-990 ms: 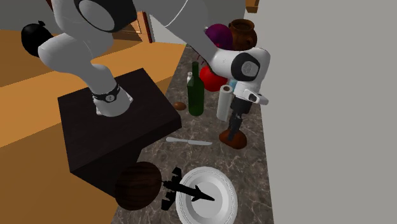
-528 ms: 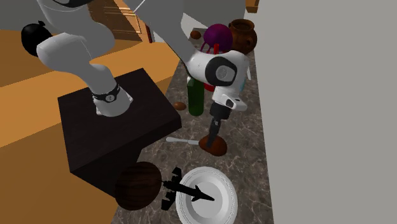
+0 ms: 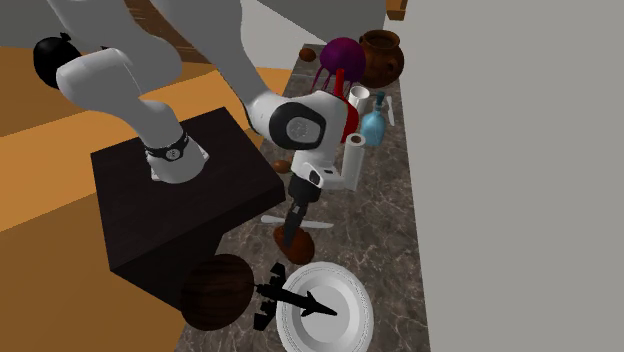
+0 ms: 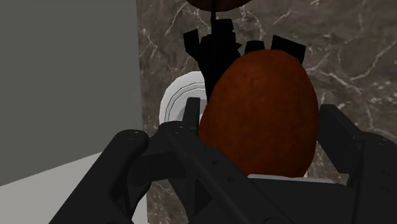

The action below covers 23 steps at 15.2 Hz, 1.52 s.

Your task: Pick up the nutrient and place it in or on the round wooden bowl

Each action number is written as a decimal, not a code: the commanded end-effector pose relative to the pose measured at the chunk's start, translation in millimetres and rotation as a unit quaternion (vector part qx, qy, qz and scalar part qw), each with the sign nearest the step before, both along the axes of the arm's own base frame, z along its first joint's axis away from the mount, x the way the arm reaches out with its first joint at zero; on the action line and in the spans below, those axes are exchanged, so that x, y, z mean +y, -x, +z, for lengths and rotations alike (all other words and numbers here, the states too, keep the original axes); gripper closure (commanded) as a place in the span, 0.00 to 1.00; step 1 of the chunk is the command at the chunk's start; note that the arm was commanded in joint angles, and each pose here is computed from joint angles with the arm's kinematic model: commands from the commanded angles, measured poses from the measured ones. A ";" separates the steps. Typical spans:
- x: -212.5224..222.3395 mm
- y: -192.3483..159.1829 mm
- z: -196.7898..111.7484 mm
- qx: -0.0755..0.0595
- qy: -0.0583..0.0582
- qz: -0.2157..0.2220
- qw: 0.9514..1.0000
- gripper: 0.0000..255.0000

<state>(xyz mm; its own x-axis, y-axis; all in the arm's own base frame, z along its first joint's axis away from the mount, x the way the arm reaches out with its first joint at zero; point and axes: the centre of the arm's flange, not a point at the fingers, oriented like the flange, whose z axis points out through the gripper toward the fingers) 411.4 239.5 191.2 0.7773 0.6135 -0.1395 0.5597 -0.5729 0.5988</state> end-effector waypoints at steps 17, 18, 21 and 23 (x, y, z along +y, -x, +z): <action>-213.8 49.5 -1.1 0.000 0.000 0.000 1.000 1.00; -213.8 49.5 -6.4 0.000 0.000 0.000 1.000 1.00; -213.8 49.5 -22.2 0.000 0.000 0.000 1.000 1.00; -213.8 49.5 -32.8 0.000 0.000 0.000 1.000 1.00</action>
